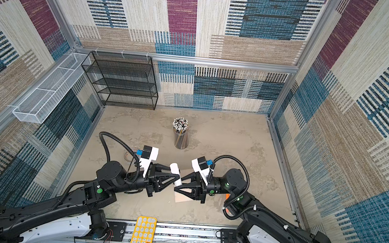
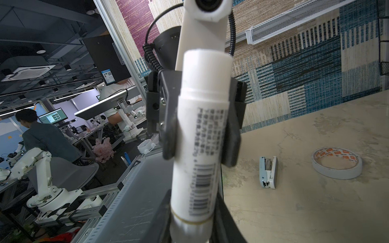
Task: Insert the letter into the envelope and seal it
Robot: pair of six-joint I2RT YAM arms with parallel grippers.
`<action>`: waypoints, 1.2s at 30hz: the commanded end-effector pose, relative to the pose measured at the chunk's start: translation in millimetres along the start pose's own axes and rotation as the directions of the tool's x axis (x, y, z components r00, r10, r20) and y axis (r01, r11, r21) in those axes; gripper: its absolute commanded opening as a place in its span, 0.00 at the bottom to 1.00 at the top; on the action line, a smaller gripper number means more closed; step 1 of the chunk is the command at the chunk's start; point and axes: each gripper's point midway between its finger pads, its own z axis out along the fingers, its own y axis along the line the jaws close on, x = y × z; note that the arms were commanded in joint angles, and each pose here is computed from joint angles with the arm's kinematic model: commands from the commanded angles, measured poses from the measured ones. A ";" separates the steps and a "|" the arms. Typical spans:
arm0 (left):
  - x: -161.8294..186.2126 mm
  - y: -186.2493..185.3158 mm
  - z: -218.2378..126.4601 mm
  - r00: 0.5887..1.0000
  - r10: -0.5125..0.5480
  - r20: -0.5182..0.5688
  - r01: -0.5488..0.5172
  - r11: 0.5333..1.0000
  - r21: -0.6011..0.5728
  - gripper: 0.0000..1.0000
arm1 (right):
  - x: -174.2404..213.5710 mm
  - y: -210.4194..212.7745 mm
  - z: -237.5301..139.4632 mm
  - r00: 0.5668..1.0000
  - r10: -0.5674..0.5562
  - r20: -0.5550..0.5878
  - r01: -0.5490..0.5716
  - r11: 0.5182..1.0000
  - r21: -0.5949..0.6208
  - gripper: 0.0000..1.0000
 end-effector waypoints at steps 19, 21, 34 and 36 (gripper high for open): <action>1.9 84.3 -23.1 0.999 0.018 0.028 -0.001 0.868 -0.496 0.00 | -15.6 -59.0 11.0 0.995 -0.010 -0.098 0.060 0.849 0.524 0.10; 1.4 85.3 -23.2 0.999 0.019 0.028 -0.002 0.862 -0.507 0.00 | -15.1 -61.3 16.5 0.993 -0.016 -0.119 0.080 0.829 0.553 0.10; -0.3 98.2 -39.8 0.998 0.026 0.050 0.010 0.794 -0.608 0.00 | -26.0 -76.0 26.3 0.986 -0.053 -0.156 0.155 0.623 0.766 0.12; -0.4 99.2 -40.5 0.998 0.023 0.052 0.014 0.790 -0.613 0.00 | -26.9 -76.6 26.8 0.985 -0.051 -0.165 0.162 0.598 0.785 0.13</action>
